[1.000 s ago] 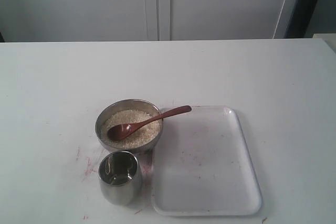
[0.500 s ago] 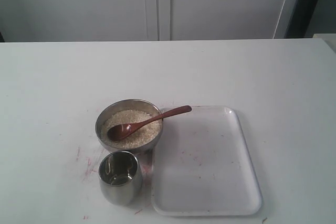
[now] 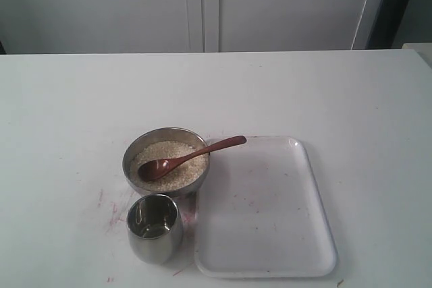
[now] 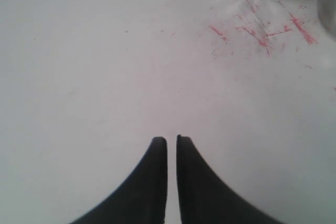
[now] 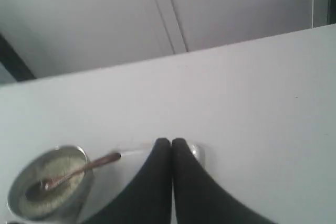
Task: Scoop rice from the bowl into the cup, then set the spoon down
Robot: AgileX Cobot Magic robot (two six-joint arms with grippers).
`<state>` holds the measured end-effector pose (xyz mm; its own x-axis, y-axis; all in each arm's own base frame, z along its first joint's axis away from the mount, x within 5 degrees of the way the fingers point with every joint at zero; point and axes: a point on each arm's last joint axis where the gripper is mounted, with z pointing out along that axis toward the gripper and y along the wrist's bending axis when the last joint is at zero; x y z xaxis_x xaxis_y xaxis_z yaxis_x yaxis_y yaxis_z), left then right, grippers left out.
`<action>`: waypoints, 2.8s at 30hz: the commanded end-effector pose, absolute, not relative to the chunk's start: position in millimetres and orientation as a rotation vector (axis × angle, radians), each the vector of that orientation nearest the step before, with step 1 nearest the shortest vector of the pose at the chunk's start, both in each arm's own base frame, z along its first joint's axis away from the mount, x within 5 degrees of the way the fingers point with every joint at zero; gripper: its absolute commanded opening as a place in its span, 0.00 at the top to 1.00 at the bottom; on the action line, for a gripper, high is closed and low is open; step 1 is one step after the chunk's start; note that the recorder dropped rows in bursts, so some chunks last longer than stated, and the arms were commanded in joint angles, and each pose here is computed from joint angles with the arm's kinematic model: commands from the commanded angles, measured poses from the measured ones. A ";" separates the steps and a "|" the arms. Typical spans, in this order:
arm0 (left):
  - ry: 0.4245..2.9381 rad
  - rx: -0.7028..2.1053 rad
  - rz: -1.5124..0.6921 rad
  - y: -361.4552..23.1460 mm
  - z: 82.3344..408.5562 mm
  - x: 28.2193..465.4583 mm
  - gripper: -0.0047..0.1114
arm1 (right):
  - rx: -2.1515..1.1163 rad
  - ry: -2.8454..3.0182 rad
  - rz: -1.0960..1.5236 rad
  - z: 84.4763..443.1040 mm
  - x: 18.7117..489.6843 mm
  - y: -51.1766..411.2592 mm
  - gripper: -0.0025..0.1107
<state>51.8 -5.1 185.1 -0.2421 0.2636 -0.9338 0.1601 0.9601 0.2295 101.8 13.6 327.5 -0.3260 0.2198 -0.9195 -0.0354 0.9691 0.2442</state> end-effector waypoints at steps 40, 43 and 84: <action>1.882 0.318 0.083 -5.5 177.7 50.6 0.84 | -1.718 2.195 -0.160 284.7 341.2 196.9 0.81; 1.882 0.318 0.083 -5.5 177.7 50.6 0.84 | -1.766 2.176 -0.172 279.7 342.8 197.4 0.62; 1.882 0.318 0.083 -5.5 177.7 50.6 0.84 | -2.138 2.128 -0.211 184.0 369.0 209.4 0.51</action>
<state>51.8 -5.1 185.1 -0.2419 0.2635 -0.9338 0.1601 0.9601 0.2295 371.0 209.6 180.8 0.0177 -0.9997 0.0157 -0.9796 -0.0204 -0.2001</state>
